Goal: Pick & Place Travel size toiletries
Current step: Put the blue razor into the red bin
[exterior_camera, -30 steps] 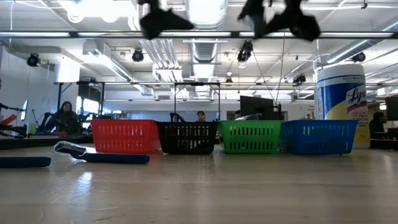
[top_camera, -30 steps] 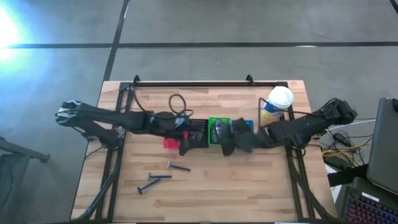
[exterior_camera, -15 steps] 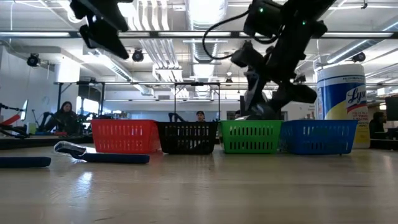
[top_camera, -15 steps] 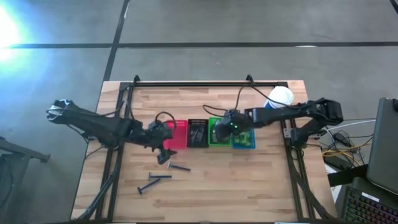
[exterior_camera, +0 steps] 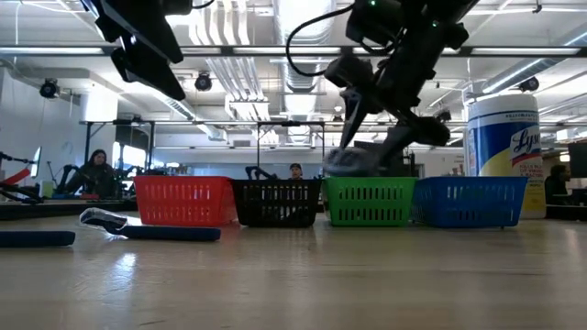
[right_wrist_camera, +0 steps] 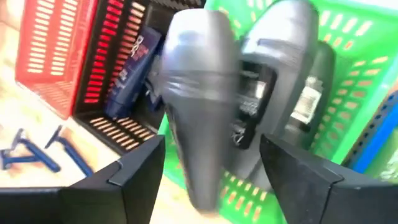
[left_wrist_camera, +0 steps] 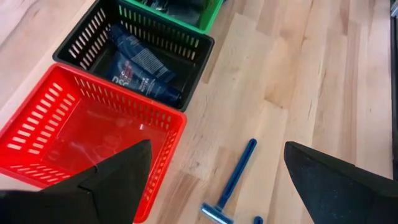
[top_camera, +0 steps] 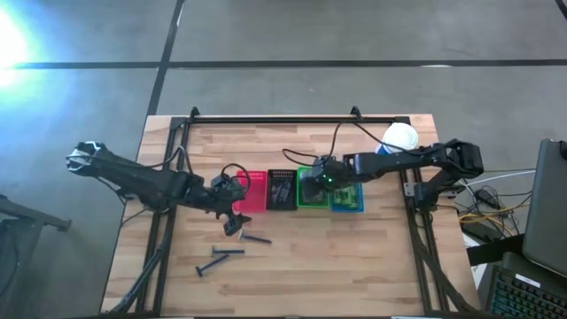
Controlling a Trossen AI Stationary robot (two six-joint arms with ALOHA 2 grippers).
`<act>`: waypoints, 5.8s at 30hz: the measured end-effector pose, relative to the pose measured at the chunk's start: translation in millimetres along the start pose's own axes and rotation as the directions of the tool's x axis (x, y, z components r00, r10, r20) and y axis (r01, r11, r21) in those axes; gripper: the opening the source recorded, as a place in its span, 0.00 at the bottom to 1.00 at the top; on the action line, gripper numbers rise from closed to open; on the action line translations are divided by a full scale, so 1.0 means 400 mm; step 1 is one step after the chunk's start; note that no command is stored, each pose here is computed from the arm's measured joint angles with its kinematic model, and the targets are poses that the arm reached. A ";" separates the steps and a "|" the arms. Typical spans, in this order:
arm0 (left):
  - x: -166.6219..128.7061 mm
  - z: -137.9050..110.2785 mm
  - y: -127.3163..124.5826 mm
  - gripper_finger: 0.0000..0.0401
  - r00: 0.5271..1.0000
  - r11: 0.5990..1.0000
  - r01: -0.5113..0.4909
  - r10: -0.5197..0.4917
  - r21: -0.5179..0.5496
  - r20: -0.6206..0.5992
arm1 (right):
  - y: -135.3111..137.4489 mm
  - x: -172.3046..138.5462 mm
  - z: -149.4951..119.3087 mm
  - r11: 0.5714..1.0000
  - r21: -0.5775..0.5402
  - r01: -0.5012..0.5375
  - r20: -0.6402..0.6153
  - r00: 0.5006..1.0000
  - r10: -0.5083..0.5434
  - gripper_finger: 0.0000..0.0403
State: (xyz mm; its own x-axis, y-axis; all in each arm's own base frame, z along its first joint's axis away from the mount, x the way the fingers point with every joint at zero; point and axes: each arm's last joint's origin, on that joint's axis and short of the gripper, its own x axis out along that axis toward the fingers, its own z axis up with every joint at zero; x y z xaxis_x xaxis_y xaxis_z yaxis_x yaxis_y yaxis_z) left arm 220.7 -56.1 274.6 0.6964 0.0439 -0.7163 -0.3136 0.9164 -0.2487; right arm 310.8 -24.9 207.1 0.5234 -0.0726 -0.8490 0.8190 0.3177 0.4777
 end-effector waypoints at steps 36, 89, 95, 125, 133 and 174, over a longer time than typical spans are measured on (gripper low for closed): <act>0.020 -0.329 -0.171 0.92 0.810 0.990 0.136 -0.135 -0.041 -0.570 | 0.054 -0.029 -0.150 0.988 -0.157 0.007 -0.015 1.000 -0.010 0.81; 0.071 -0.092 0.147 0.07 0.966 0.599 0.013 0.201 -0.801 0.166 | 0.052 -0.045 -0.144 0.994 -0.107 0.003 0.043 0.999 0.002 0.57; 0.128 -0.099 0.208 0.18 0.969 0.544 -0.076 0.239 -0.836 0.067 | 0.054 -0.047 -0.154 0.995 -0.104 0.000 0.038 0.999 0.004 0.59; 0.122 -0.284 -0.138 0.63 0.919 0.940 0.131 0.004 0.315 -0.394 | 0.043 -0.046 -0.179 0.993 -0.112 0.040 0.045 0.998 -0.035 0.76; 0.196 -0.329 -0.140 0.67 0.877 0.949 0.068 0.090 0.306 -0.472 | 0.042 -0.046 -0.179 0.993 -0.112 0.040 0.044 0.998 -0.036 0.73; 0.127 -0.067 0.178 0.45 0.968 0.633 -0.038 0.215 -0.773 0.129 | 0.042 -0.078 -0.171 0.993 -0.107 0.044 0.065 0.997 -0.037 0.70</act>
State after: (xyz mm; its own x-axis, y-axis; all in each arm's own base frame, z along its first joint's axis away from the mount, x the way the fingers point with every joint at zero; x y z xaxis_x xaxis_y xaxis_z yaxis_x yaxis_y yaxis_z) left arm 216.5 0.8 203.2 0.6898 0.2907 -0.6631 -0.7240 0.2712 -0.6343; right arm 292.4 47.3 226.2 0.5070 -0.1460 -0.8495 0.8113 0.4136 0.4131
